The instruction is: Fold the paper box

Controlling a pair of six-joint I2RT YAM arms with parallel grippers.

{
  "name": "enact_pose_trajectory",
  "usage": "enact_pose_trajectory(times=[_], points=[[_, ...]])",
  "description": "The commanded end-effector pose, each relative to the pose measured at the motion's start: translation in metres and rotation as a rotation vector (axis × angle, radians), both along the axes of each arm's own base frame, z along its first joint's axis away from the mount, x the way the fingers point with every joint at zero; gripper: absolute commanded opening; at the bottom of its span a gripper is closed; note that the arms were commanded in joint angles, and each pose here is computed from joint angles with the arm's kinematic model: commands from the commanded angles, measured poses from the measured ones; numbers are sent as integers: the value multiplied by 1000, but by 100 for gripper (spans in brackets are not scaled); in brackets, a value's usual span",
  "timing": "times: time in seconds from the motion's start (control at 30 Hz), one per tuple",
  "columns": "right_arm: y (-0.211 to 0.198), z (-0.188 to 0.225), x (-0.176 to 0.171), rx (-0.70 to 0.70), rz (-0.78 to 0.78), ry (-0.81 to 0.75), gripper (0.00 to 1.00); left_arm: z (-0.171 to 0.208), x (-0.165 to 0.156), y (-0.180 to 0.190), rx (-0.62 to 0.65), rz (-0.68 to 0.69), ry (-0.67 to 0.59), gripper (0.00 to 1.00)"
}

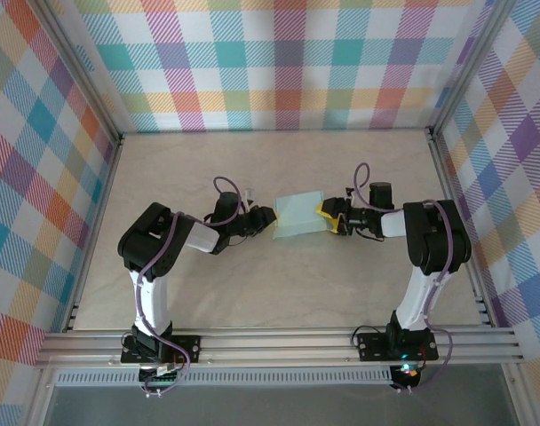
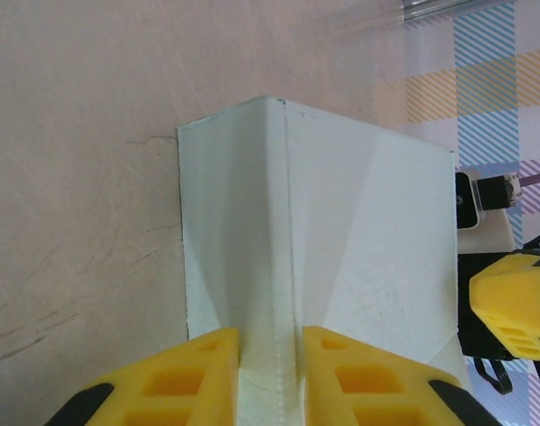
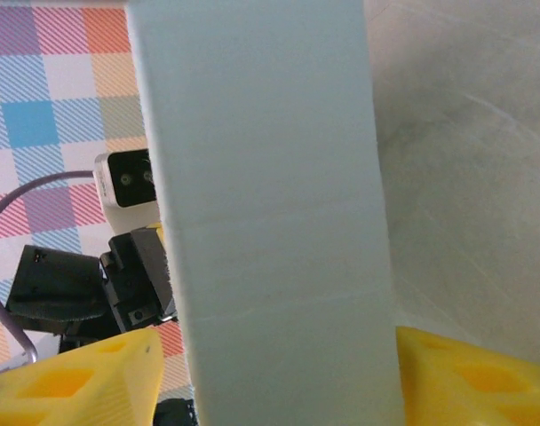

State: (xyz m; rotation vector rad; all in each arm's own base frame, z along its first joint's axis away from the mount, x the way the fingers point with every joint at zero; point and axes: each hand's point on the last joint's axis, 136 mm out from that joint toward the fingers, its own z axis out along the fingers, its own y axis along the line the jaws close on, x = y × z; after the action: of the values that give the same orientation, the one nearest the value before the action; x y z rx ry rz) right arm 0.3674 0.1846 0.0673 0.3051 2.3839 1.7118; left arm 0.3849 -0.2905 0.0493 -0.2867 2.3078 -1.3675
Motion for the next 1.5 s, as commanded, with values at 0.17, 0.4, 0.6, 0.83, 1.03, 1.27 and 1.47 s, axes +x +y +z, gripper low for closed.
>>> enact_pose_trajectory(times=[0.17,0.4,0.6,0.83,1.03,1.27,1.47], points=[[8,22,4,47,40,-78,44,-64,-21,23,174,17,209,30],[5,31,5,52,23,-77,42,-26,-5,25,211,17,48,66],[-3,45,8,59,-5,-79,43,34,4,41,385,47,-284,81],[-11,57,11,80,-41,-59,44,93,-23,23,804,-83,-884,85],[-15,64,13,87,-62,-49,44,96,-45,-1,1169,-207,-1210,83],[-14,67,11,110,-62,-47,44,82,-35,-20,1633,-153,-1353,83],[-15,66,8,109,-63,-43,44,82,-26,-25,1758,-99,-1359,81]])
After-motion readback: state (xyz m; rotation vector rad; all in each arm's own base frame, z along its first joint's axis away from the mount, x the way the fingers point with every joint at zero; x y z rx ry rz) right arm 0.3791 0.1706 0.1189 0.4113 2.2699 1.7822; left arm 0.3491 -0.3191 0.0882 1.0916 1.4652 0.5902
